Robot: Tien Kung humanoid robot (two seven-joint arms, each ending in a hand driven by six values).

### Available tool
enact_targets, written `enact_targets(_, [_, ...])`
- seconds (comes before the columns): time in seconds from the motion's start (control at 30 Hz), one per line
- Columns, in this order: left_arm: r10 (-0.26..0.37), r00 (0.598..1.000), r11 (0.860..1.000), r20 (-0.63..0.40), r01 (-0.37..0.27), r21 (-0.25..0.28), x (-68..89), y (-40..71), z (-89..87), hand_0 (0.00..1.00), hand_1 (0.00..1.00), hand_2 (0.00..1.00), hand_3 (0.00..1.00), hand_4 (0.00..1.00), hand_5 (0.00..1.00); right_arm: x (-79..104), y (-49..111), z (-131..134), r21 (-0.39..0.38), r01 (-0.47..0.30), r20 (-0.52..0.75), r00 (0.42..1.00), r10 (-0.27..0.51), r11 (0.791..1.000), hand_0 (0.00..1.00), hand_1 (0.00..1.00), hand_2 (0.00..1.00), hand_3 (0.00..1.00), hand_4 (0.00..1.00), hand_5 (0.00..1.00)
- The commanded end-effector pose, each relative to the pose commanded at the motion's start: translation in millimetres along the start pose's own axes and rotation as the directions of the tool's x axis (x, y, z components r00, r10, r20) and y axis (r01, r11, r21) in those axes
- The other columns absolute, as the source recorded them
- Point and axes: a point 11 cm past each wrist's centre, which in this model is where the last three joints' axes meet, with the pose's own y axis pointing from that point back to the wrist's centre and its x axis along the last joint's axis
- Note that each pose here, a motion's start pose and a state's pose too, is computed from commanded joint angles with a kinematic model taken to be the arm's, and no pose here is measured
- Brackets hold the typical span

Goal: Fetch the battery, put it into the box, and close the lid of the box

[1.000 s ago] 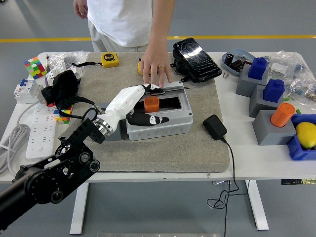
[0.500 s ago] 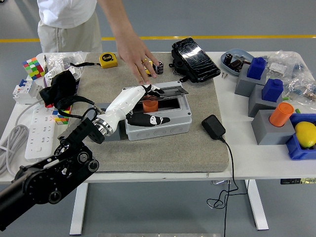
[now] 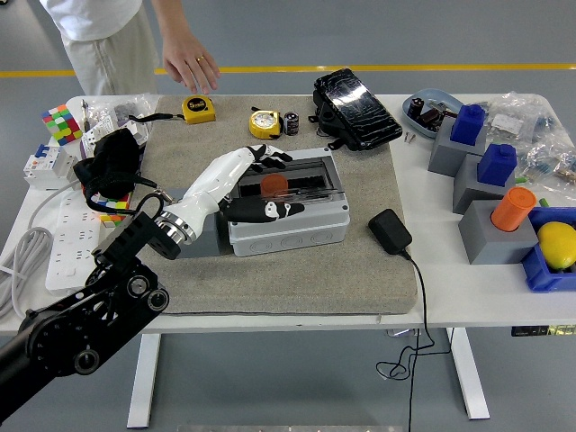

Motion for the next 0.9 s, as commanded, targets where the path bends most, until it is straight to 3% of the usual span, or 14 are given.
enact_targets(0.17, [0.072,0.993,0.997,-0.095,-0.071,0.012,20.0,-0.9,-5.7,0.605,0.701,0.7,0.727,0.998,0.489,-2.3,-0.1,-1,0.004,0.004,0.004,1.0,-0.004,1.0,0.544,0.6,0.589,0.547,0.933,0.486])
enact_targets(0.27, [0.145,0.971,0.989,-0.189,-0.138,0.049,37.2,0.2,-17.0,0.605,0.701,0.7,0.727,0.998,0.489,-0.1,0.0,0,0.0,0.0,0.004,1.0,0.0,1.0,0.544,0.6,0.589,0.547,0.933,0.486])
enact_targets(0.53, [0.312,0.905,0.947,-0.29,-0.271,0.174,75.3,15.1,-53.3,0.617,0.704,0.701,0.726,0.998,0.49,2.8,0.0,2,-0.006,-0.007,0.006,1.0,0.007,1.0,0.545,0.599,0.589,0.546,0.934,0.486])
enact_targets(0.7, [0.38,0.859,0.918,-0.343,-0.306,0.251,82.4,28.5,-75.8,0.617,0.705,0.7,0.725,0.998,0.491,3.3,0.0,3,-0.007,-0.01,0.01,1.0,0.01,1.0,0.544,0.6,0.589,0.547,0.934,0.485])
enact_targets(0.9, [0.432,0.809,0.891,-0.398,-0.314,0.329,78.3,41.7,-97.2,0.618,0.705,0.699,0.724,0.998,0.489,4.5,-0.2,4,-0.01,-0.017,0.019,1.0,0.017,1.0,0.544,0.599,0.588,0.545,0.934,0.488])
